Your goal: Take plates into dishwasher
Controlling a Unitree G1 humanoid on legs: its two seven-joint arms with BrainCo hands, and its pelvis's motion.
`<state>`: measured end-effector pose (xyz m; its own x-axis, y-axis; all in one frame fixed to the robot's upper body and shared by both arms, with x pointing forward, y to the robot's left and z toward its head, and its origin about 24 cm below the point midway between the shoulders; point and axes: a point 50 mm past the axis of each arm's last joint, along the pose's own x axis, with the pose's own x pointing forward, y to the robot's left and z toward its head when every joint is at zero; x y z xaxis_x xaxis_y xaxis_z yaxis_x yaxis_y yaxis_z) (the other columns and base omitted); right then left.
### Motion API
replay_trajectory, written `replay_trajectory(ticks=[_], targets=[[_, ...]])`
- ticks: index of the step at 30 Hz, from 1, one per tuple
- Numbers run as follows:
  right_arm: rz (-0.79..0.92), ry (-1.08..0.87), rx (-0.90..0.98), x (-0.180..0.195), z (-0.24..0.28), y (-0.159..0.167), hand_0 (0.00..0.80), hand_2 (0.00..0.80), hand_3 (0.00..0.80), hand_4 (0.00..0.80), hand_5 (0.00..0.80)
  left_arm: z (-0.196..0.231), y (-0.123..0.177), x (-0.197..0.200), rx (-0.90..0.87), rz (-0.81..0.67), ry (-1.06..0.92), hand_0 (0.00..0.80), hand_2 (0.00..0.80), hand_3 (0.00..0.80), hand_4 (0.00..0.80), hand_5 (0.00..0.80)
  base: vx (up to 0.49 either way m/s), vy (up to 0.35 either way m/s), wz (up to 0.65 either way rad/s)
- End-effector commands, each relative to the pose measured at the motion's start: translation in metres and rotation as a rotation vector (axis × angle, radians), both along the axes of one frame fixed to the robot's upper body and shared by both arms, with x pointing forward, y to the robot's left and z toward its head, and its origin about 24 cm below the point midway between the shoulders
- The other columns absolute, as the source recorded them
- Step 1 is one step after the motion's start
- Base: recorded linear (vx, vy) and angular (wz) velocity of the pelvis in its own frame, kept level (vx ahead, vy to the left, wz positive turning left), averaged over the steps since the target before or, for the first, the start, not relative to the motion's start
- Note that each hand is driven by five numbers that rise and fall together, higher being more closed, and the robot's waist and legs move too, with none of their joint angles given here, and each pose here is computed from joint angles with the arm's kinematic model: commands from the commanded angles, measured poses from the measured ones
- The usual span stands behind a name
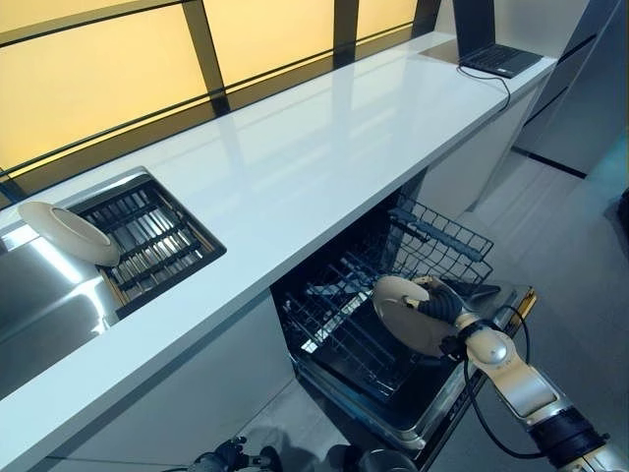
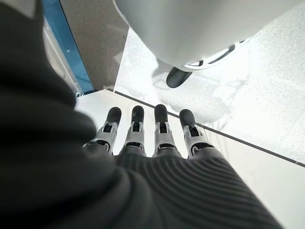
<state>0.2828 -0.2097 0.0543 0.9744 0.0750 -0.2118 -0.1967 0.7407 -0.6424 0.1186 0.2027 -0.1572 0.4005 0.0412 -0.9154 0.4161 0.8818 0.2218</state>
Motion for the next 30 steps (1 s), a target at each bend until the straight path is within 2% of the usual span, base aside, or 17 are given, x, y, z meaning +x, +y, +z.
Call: replay_trajectory(ticks=[1,16,24,30], targets=[[0.013,-0.143,0.015,0.022,0.029,0.019,0.800,0.800,0.800,0.800,0.800,0.004,-0.005,0.013,-0.016,-0.036,-0.035,0.000,0.000,0.000,0.000,0.000,0.003,-0.007,0.12],[-0.040,-0.111,-0.068,0.046,0.024,0.029,0.800,0.800,0.800,0.800,0.800,0.009,-0.010,0.027,-0.024,-0.092,-0.060,0.000,0.000,0.000,0.000,0.000,0.005,0.004,0.08],[-0.096,-0.044,-0.085,0.054,0.006,0.032,0.800,0.800,0.800,0.800,0.800,0.013,-0.016,0.038,-0.025,-0.138,-0.077,0.000,0.000,0.000,0.000,0.000,0.011,-0.008,0.06],[-0.118,-0.062,-0.105,0.067,0.013,0.036,0.800,0.800,0.800,0.800,0.800,0.019,-0.016,0.054,-0.014,-0.169,-0.120,0.000,0.000,0.000,0.000,0.000,-0.006,-0.031,0.10]])
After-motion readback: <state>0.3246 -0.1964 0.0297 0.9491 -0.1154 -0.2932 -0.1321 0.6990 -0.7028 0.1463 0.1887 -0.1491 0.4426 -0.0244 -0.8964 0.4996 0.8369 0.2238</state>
